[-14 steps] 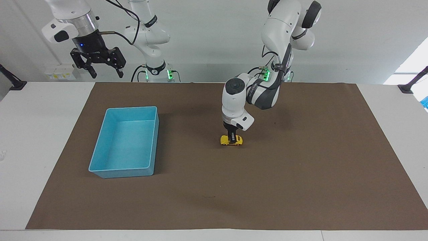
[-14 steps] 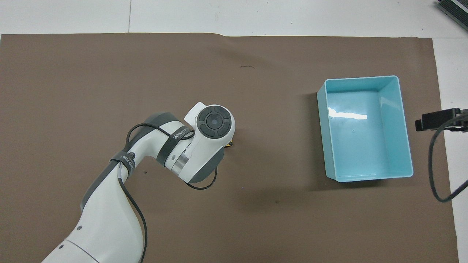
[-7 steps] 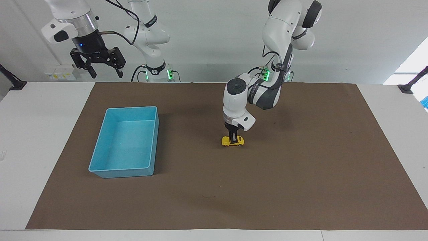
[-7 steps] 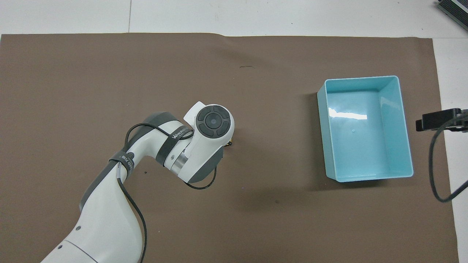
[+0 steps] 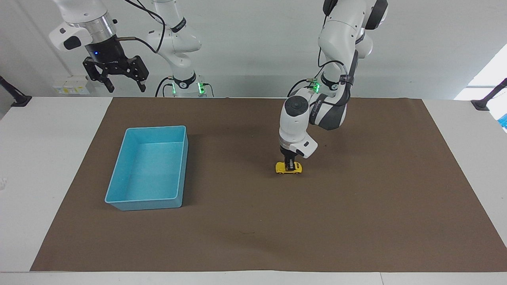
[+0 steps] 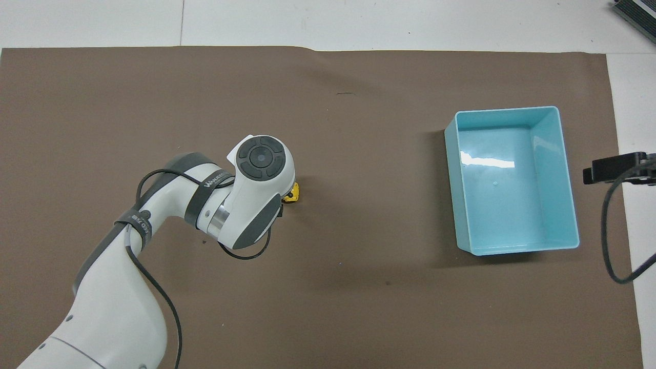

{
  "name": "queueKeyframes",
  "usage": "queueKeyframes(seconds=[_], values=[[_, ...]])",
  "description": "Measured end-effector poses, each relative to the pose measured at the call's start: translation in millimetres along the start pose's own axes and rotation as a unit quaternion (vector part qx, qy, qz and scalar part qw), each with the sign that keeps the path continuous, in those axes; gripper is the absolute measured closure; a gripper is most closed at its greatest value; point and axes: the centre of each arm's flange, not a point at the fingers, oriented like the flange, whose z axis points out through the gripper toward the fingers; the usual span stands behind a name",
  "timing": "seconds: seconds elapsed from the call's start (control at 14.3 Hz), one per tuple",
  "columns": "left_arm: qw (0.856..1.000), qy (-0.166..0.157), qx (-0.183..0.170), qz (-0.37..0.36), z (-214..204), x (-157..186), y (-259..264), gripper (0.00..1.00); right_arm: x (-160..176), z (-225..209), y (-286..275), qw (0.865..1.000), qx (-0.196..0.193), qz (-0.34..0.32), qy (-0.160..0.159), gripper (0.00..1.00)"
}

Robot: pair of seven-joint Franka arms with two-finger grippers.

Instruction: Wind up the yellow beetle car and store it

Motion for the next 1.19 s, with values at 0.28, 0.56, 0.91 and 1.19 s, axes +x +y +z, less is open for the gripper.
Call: queueKeyframes(seconds=[0.28, 0.56, 0.91, 1.19], values=[[1.000, 0.006, 0.012, 0.004, 2.3, 53.2, 17.0, 0.61, 0.0, 0.0, 0.1, 1.000, 0.000, 0.000, 0.000, 0.00], [1.000, 0.006, 0.012, 0.004, 2.6, 61.5, 19.5, 0.61, 0.0, 0.0, 0.1, 1.000, 0.000, 0.000, 0.000, 0.00], [1.000, 0.005, 0.008, 0.005, -2.9, 59.9, 21.9, 0.29, 0.0, 0.0, 0.2, 1.000, 0.000, 0.000, 0.000, 0.00], [1.000, 0.003, 0.008, 0.010, -71.7, 46.5, 17.1, 0.00, 0.0, 0.0, 0.2, 1.000, 0.000, 0.000, 0.000, 0.00]])
